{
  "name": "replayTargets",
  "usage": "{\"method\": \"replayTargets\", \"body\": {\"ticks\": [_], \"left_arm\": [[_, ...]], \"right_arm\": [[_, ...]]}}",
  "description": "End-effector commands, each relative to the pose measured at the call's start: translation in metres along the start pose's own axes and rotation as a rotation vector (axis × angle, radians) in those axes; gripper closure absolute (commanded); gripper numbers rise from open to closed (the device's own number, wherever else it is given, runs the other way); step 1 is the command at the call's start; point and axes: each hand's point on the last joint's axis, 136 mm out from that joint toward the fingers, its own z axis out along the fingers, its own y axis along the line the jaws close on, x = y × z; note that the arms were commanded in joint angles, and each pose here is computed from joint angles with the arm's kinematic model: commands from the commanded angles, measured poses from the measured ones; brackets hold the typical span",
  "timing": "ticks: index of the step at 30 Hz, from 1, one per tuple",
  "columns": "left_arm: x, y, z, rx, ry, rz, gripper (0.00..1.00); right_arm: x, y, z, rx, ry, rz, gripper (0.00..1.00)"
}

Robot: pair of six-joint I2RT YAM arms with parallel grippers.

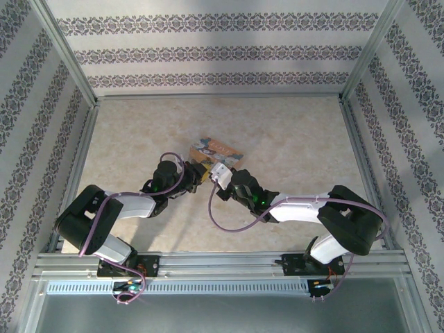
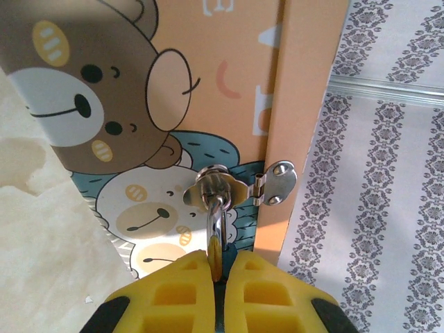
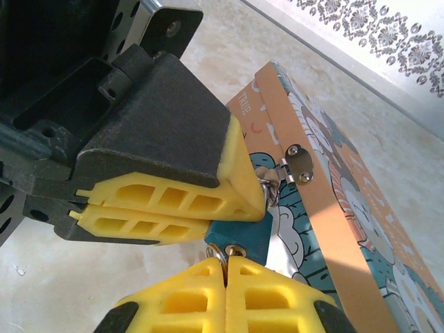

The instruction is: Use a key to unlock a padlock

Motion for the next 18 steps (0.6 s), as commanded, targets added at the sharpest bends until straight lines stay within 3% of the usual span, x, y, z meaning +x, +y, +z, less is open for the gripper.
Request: {"method": "replayTargets", "body": {"ticks": [1, 3, 11, 18], "left_arm": [[0.017, -0.013, 0.001, 0.035, 0.054, 0.058, 1.0], [0.016, -0.008, 0.0, 0.018, 0.048, 0.064, 1.0], [0.015, 0.008, -0.004, -0.028, 0.041, 0.092, 1.0], [0.017, 0.031, -0.006, -0.111, 0.05, 0.138, 1.0]], "right_arm": [[-0.007, -0.008, -0.003, 0.016, -0.04, 0.042, 0.78], [-0.007, -0.01, -0.009, 0.023, -0.04, 0.038, 0.68], [-0.017, -0.022, -0.046, 0.043, -0.049, 0.062, 0.47], [-0.017, -0.052, -0.07, 0.004, -0.005, 0.36, 0.24]]}}
